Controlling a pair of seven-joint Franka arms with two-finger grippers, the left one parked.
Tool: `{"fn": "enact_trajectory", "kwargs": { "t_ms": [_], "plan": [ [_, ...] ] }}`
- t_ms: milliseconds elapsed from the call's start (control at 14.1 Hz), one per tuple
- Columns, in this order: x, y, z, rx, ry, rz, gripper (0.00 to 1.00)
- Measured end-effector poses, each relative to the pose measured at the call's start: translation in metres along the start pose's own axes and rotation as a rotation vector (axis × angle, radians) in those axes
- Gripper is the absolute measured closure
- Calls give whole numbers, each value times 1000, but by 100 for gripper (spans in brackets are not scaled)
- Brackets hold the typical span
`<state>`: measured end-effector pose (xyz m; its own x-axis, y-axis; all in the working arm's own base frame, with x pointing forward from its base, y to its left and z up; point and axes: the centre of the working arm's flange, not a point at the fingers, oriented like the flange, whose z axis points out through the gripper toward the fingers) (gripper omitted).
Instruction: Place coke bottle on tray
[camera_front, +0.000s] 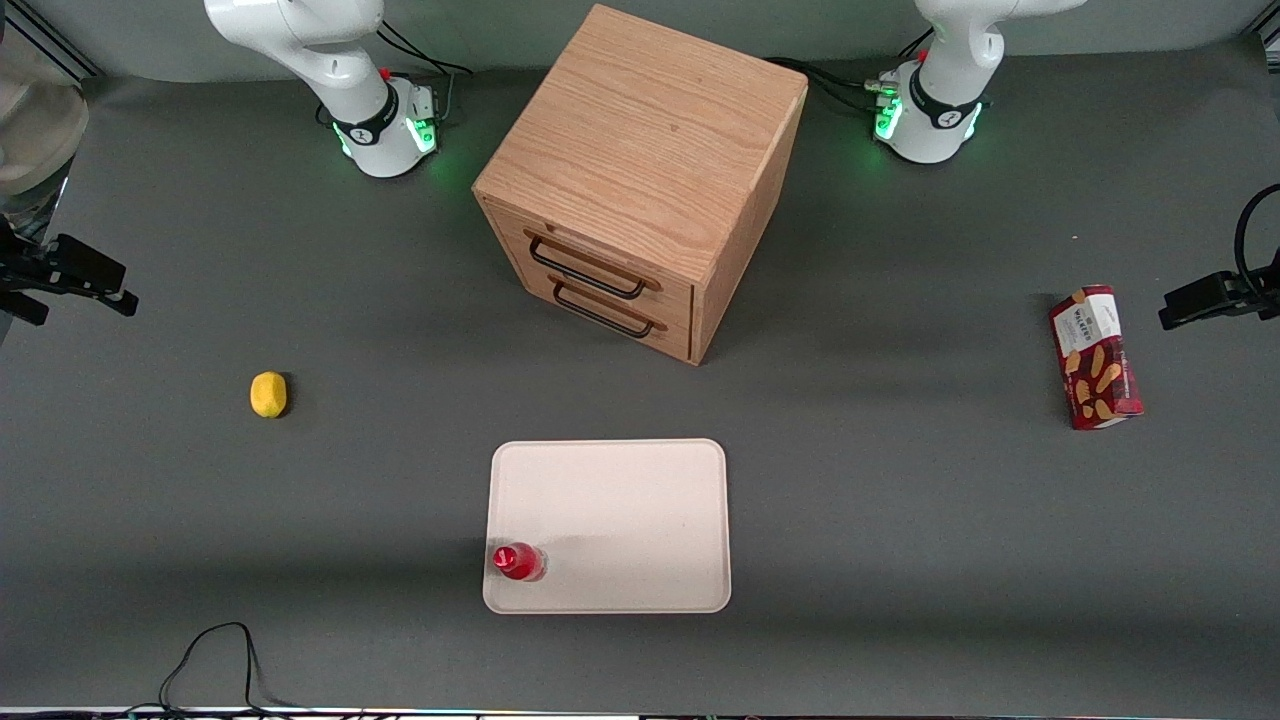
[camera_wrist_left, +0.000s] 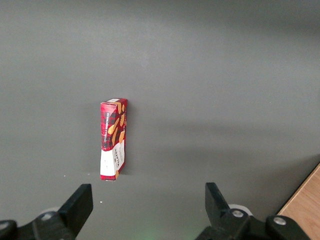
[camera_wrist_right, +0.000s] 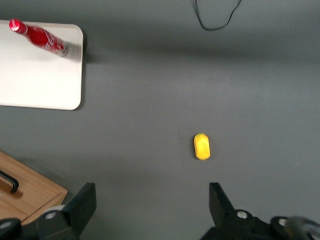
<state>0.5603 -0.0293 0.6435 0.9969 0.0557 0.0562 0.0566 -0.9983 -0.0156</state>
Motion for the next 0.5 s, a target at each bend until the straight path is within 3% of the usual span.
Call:
{"fn": "enact_trajectory", "kwargs": {
  "t_ms": [497],
  "plan": [
    [-2,-2,2,2,-19,-4,0]
  ]
}}
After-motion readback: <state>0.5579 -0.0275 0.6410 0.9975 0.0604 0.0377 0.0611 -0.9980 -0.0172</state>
